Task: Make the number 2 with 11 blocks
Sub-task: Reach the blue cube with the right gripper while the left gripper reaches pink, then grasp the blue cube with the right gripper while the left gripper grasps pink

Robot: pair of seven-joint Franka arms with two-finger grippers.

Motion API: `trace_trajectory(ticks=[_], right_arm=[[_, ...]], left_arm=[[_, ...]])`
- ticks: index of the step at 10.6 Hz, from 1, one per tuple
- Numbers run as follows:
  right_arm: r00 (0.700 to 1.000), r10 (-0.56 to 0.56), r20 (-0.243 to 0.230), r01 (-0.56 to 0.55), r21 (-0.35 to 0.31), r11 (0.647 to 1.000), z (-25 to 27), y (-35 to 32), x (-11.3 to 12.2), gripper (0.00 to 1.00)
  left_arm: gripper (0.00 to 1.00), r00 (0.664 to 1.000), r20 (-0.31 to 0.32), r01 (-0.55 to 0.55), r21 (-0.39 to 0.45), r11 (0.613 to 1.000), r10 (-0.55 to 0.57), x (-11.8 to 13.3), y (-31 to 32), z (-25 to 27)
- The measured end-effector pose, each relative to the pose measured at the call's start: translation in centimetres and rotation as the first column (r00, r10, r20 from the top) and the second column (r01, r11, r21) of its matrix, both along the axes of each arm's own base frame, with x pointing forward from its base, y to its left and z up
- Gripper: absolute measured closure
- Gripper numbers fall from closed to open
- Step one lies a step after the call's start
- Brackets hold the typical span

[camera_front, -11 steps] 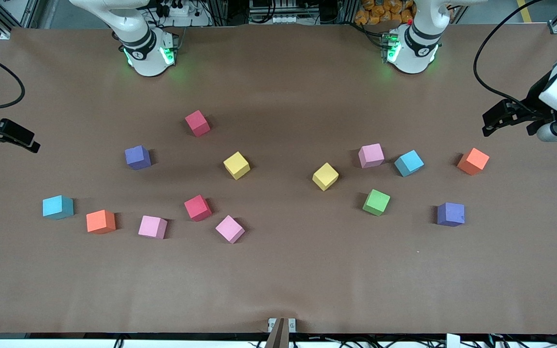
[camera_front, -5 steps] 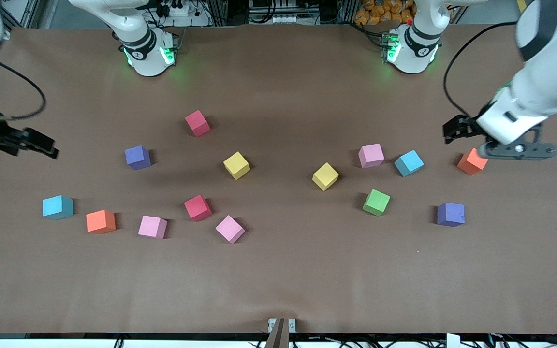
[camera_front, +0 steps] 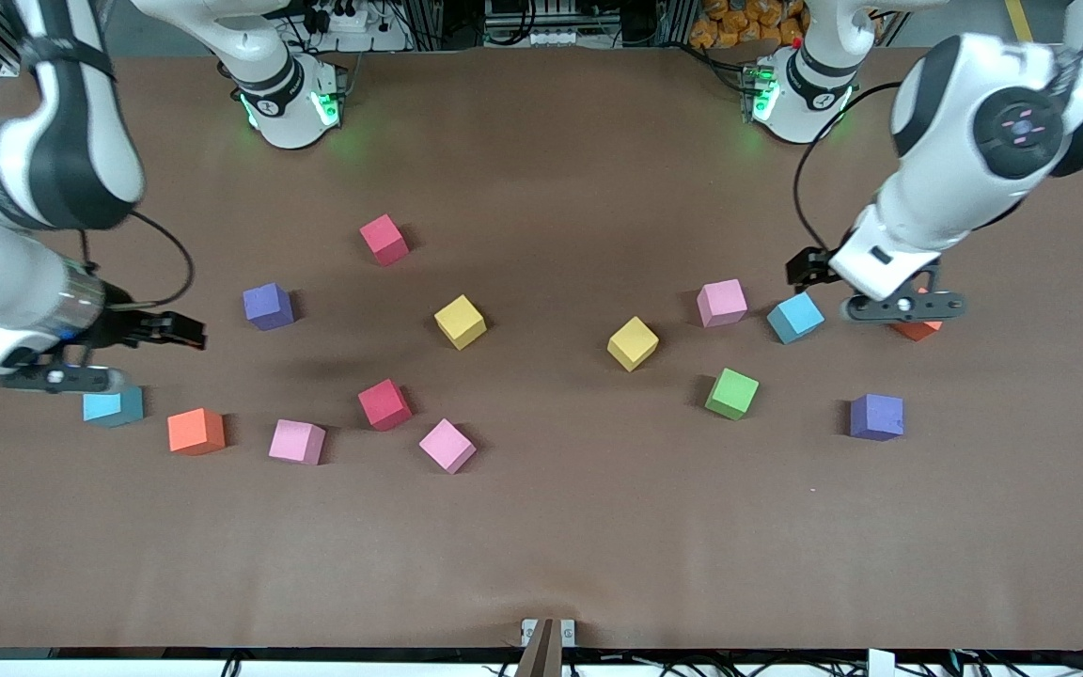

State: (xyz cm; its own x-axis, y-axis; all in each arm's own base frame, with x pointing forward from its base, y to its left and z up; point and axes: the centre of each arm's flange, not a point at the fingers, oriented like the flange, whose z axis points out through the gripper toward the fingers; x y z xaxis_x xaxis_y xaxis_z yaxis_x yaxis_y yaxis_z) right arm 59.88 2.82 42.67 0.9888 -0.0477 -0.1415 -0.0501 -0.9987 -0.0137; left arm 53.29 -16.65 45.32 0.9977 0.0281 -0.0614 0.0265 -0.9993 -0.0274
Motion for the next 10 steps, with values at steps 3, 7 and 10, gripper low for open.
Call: trace_trajectory(ticks=[3,7,10], right_arm=[[0.993,0.074,-0.087,-0.073,0.011,0.997,-5.8,0.1,-2.6,0.0],[0.966,0.206,-0.157,-0.2,0.055,0.978,-11.7,-1.4,-3.9,0.0],[0.959,0.212,-0.191,-0.204,0.058,0.977,-15.6,-1.4,-3.7,0.0]], left_arm=[[0.0,1.0,0.002,-0.025,-0.001,1.0,0.025,-1.8,-1.9,-5.5],[0.0,0.996,-0.04,-0.078,0.001,0.997,0.078,-2.9,-4.7,-11.1],[0.0,0.996,-0.032,-0.083,-0.017,0.996,0.083,-3.7,-4.8,-15.2]])
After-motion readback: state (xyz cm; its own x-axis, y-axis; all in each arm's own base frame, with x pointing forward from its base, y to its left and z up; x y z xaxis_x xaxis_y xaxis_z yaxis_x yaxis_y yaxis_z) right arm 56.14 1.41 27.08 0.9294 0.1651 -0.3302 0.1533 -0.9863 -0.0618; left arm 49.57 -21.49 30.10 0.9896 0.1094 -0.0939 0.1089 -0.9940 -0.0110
